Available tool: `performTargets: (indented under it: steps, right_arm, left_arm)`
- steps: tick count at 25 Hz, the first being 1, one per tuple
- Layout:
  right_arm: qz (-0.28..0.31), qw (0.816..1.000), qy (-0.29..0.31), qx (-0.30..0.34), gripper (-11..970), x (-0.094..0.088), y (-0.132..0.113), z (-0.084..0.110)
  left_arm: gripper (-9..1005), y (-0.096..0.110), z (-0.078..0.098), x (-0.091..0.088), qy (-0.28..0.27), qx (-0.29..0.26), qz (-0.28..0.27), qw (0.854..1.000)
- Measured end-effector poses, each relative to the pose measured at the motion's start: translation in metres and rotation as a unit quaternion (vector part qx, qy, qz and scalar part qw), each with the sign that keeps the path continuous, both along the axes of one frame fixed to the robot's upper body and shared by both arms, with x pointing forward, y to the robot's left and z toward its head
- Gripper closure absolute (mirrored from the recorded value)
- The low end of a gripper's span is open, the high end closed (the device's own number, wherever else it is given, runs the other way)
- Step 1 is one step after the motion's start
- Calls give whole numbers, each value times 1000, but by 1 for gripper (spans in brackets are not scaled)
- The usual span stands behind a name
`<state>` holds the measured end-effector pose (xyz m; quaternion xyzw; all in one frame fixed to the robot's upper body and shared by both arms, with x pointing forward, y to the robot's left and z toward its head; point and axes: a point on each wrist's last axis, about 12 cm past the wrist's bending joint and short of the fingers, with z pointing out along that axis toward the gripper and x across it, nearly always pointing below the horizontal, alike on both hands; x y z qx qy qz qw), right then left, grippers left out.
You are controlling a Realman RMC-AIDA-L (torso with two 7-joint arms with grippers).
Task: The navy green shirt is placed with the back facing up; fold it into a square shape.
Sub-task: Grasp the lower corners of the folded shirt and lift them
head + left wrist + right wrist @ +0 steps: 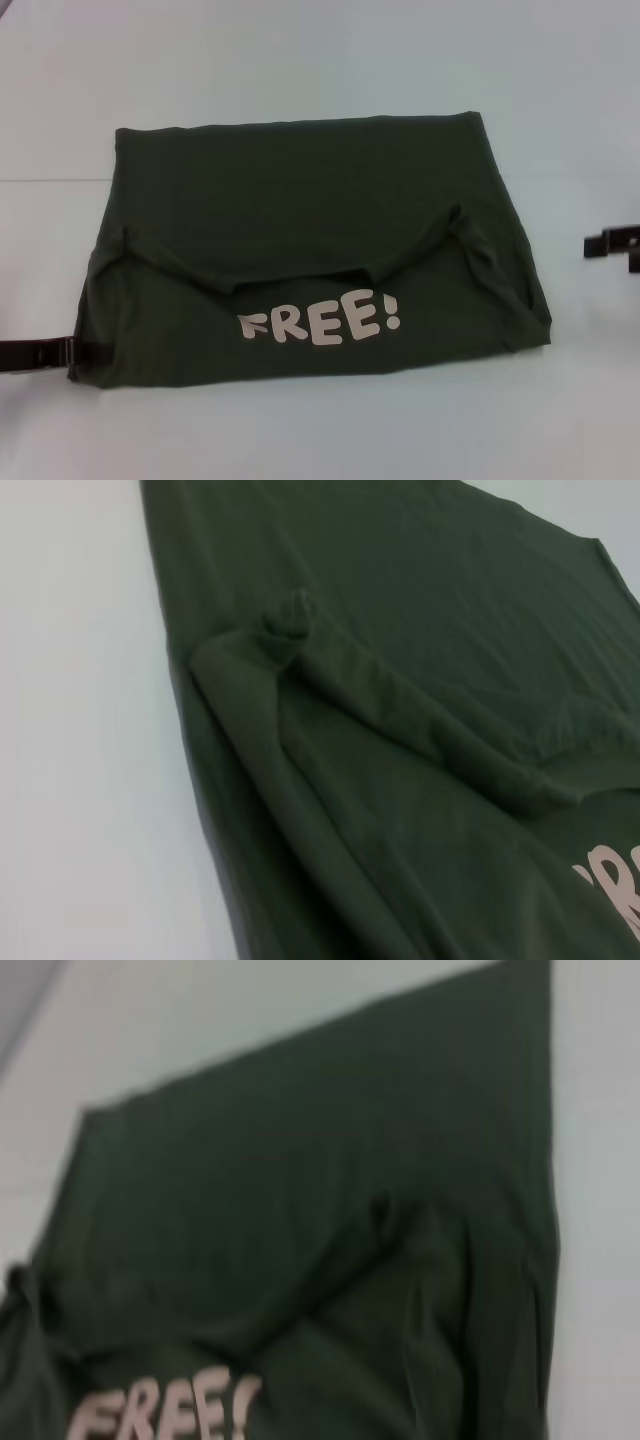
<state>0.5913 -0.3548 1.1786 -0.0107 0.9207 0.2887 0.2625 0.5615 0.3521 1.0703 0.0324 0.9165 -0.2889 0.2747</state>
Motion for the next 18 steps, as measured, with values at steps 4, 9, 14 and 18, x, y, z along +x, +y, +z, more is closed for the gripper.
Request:
performTargets:
  steps: [4,9,14,18]
  right_arm:
    - [15,997,59,-54,65,10,18,-7]
    - [45,994,65,-81,69,20,43,-15]
    - [61,991,63,-101,72,30,62,-28]
    - [59,991,64,-99,75,36,71,-38]
  left_arm:
    - [946,0,0,0,-1,1,-2,1000]
    - [947,0,0,0,-1,1,-4,1000]
    - [951,1,-1,-1,0,1,-3,1000]
    - [951,1,-1,-2,-1,2,-3,1000]
